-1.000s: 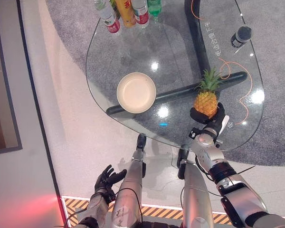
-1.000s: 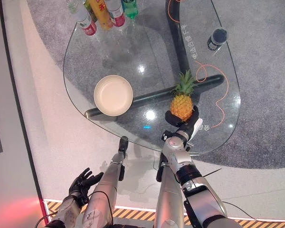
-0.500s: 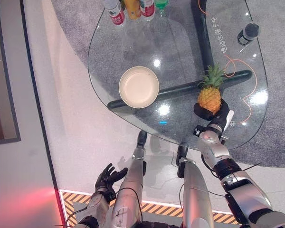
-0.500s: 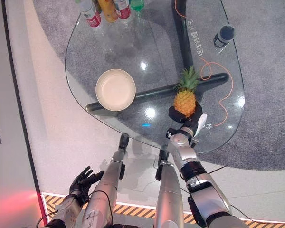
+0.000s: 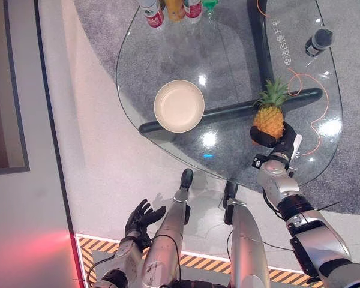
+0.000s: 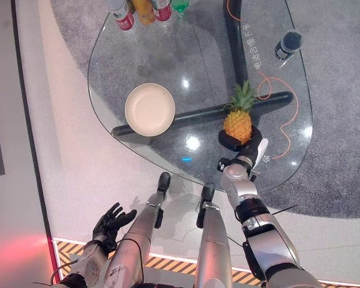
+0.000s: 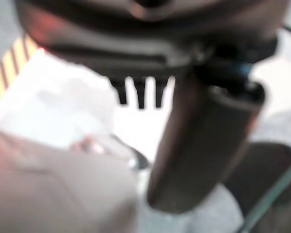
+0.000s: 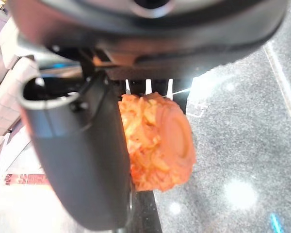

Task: Pick up the fruit to the plate

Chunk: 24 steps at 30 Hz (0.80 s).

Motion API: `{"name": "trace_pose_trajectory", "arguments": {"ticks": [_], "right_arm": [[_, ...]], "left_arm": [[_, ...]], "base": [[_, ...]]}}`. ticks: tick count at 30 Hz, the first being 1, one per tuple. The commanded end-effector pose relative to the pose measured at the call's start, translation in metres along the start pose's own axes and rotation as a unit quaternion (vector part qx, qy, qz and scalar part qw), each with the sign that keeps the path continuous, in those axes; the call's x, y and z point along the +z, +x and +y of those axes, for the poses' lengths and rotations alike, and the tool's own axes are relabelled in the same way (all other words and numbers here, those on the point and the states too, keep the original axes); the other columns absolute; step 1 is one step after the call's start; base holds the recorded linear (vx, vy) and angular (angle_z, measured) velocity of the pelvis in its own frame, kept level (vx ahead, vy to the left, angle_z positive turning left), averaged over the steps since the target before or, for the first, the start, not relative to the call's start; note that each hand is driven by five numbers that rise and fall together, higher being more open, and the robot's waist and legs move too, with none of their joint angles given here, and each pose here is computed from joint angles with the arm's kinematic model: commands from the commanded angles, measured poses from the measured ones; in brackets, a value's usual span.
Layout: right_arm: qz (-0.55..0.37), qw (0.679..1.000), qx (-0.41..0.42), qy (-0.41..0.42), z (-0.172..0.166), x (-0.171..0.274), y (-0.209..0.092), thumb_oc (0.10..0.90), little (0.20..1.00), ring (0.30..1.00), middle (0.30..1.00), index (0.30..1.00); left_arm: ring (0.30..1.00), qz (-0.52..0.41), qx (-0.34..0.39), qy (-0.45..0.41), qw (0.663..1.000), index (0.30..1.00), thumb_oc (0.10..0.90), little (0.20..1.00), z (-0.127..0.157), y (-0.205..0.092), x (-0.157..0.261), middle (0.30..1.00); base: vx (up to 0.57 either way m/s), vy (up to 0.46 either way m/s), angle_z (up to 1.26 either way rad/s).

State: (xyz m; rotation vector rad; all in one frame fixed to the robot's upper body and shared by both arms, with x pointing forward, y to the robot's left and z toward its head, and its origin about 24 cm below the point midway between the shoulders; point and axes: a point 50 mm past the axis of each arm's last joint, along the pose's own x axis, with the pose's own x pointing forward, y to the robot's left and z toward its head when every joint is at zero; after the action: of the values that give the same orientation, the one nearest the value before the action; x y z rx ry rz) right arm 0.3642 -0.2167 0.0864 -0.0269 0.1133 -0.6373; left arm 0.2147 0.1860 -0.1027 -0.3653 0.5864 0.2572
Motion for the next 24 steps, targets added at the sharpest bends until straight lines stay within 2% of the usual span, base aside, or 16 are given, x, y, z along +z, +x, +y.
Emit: {"name": "trace_pose_trajectory", "arguments": {"ticks": [1, 9, 10, 13, 19, 24], "right_arm": [[-0.028, 0.999, 0.007, 0.016, -0.001, 0.009, -0.002, 0.1, 0.2, 0.3, 0.3, 0.3], [-0.119, 0.99, 0.063, 0.049, 0.008, 0.029, -0.034, 0.1, 0.2, 0.3, 0.3, 0.3], [-0.152, 0.982, 0.096, 0.056, 0.011, 0.036, -0.045, 0.1, 0.2, 0.3, 0.3, 0.3], [-0.177, 0.975, 0.127, 0.051, 0.01, 0.04, -0.056, 0.1, 0.2, 0.3, 0.3, 0.3], [-0.238, 0.947, 0.209, 0.048, 0.008, 0.052, -0.078, 0.1, 0.2, 0.3, 0.3, 0.3], [-0.274, 0.924, 0.265, 0.044, 0.006, 0.061, -0.091, 0.1, 0.2, 0.3, 0.3, 0.3]], "left_arm": [[0.9, -0.043, 0.023, -0.022, 0.999, 0.9, 0.8, 0.9, 0.01, -0.004, 0.007, 0.9], [0.9, -0.131, -0.001, -0.06, 0.99, 0.9, 0.8, 0.9, -0.004, -0.006, 0.044, 0.9], [0.9, -0.162, -0.015, -0.075, 0.984, 0.9, 0.8, 0.9, -0.009, -0.008, 0.056, 0.9], [0.9, -0.196, -0.027, -0.097, 0.975, 0.9, 0.8, 0.9, -0.012, -0.011, 0.072, 0.9], [0.9, -0.278, -0.081, -0.132, 0.948, 0.9, 0.8, 0.9, -0.025, -0.024, 0.11, 0.9], [0.9, -0.303, -0.154, -0.146, 0.929, 0.9, 0.8, 0.9, -0.038, -0.036, 0.13, 0.9]], "base": [[0.0, 0.0, 0.0], [-0.01, -0.017, 0.0], [0.0, 0.0, 0.0], [0.0, 0.0, 0.0], [0.0, -0.009, -0.01], [0.0, -0.041, -0.01]]}}
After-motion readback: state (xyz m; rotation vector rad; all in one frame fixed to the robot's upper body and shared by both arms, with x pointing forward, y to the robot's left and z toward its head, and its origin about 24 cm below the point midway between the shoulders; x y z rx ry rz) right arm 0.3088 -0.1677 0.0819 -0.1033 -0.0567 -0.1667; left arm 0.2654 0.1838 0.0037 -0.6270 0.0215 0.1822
